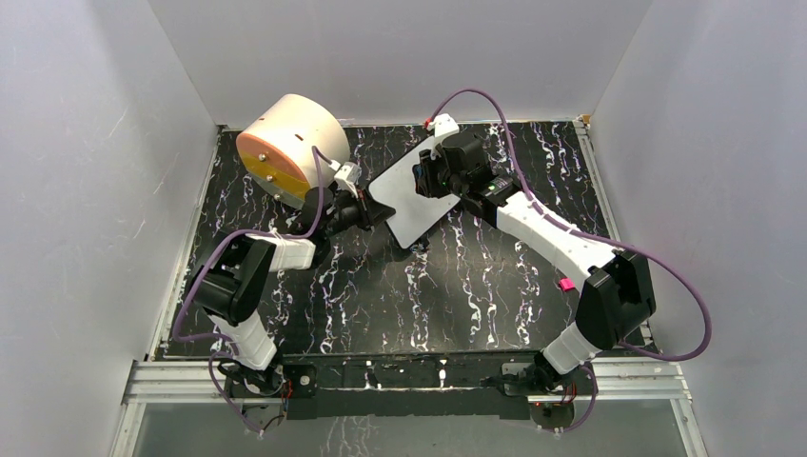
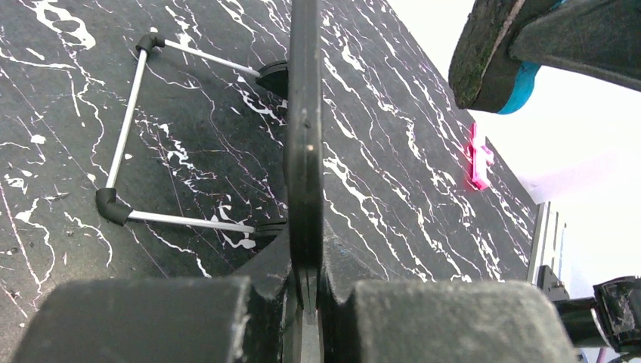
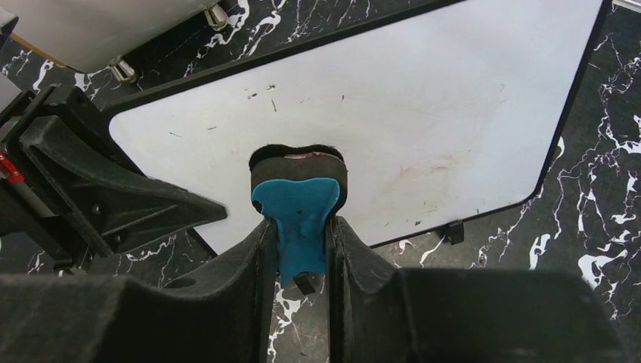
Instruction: Erase the whiteboard
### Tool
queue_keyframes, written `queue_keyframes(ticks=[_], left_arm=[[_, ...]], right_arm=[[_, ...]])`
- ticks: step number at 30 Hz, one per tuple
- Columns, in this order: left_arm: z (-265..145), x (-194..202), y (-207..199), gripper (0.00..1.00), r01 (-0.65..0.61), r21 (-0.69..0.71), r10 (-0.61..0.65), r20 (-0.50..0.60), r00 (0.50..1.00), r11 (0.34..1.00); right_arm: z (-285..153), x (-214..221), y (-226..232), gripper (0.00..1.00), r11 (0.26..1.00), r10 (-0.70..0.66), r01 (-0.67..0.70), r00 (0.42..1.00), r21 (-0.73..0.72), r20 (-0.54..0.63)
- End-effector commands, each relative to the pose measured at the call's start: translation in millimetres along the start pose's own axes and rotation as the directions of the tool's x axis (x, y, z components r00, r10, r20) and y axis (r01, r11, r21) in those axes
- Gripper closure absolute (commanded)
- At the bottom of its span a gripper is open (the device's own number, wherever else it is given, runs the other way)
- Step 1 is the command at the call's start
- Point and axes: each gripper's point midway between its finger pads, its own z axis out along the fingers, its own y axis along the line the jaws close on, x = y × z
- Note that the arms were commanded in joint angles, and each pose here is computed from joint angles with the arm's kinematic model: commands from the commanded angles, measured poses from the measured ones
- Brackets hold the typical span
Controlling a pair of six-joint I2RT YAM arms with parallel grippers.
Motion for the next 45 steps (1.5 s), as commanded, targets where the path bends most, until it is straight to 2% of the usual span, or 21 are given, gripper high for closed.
queue_keyframes(ticks=[1, 9, 19, 22, 28, 33, 37, 40, 45], left_arm=[[-4, -5, -31, 1.0, -0.084, 0.14, 0.089, -0.032, 0.995, 0.987], [-14, 16, -44, 1.0, -0.095, 0.237, 0.127, -0.124, 0.984, 0.967], [-10, 19, -40, 1.0, -0.097, 0.235, 0.143, -0.186, 0.972, 0.967], [-11, 22, -41, 1.0, -0.099, 0.244, 0.152, -0.206, 0.967, 0.965], [-14, 28, -42, 1.0, -0.098, 0.267, 0.163, -0.235, 0.958, 0.959], [-14, 30, -46, 1.0, -0.087, 0.297, 0.165, -0.248, 0.955, 0.951], [-13, 31, -46, 1.0, -0.082, 0.305, 0.164, -0.254, 0.953, 0.949], [-13, 31, -46, 1.0, -0.084, 0.306, 0.166, -0.253, 0.953, 0.948], [-11, 30, -45, 1.0, -0.078, 0.302, 0.16, -0.256, 0.953, 0.95]], right_arm=[[-12, -24, -1, 0.87, 1.0, -0.004, 0.003, 0.996, 0.002, 0.085], [5, -4, 19, 0.87, 0.998, -0.029, 0.029, 1.0, -0.052, -0.004], [25, 11, 50, 0.88, 0.99, -0.126, 0.122, 0.99, -0.064, -0.064], [32, 8, 38, 0.89, 0.993, -0.112, 0.114, 0.991, 0.017, -0.078], [43, 11, -19, 0.9, 0.985, 0.035, -0.014, 0.992, 0.17, -0.119], [28, 2, -62, 0.89, 0.972, 0.12, -0.103, 0.99, 0.211, -0.071], [23, -7, -78, 0.89, 0.968, 0.127, -0.112, 0.99, 0.224, -0.054], [26, -13, -69, 0.89, 0.979, 0.106, -0.093, 0.992, 0.18, -0.064], [29, -20, -14, 0.9, 0.995, -0.007, 0.014, 0.998, 0.095, -0.066]])
